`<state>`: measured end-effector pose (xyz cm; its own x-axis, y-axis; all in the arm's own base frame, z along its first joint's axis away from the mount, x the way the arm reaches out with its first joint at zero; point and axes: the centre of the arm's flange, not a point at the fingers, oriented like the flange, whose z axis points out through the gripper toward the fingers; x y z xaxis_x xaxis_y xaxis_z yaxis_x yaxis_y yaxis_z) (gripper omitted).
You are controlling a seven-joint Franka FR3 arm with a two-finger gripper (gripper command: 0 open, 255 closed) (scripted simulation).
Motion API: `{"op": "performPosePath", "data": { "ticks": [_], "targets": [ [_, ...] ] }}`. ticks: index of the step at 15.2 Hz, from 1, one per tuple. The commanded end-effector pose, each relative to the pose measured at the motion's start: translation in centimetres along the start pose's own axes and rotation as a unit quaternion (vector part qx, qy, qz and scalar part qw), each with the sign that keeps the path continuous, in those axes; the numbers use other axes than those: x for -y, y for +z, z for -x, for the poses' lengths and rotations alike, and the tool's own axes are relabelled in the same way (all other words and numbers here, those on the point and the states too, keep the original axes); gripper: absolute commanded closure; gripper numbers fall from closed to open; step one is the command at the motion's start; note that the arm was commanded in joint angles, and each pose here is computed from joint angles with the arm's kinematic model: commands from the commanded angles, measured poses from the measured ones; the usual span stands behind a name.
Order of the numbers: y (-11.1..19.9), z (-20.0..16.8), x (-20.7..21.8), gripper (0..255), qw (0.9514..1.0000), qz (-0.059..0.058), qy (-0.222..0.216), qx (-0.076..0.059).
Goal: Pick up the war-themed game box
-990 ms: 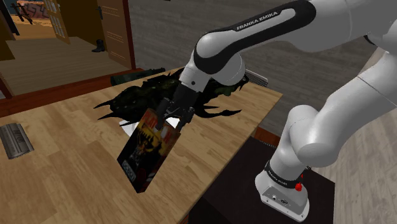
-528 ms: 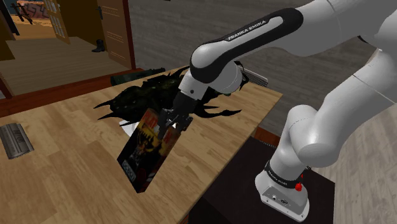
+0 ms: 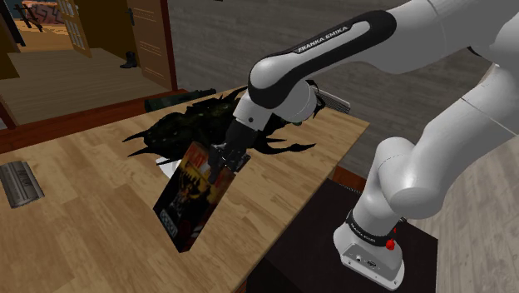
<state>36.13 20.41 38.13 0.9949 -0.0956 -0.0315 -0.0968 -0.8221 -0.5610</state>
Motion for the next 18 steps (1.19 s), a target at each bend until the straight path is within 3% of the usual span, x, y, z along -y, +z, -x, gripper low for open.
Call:
{"op": "performPosePath", "data": {
  "ticks": [1,18],
  "targets": [
    [0.1,0.0,-0.1,255,1.0000,0.001,0.001,0.000],
    [-6.6,0.3,4.3,255,1.0000,0.001,0.001,0.000]
  ]
}}
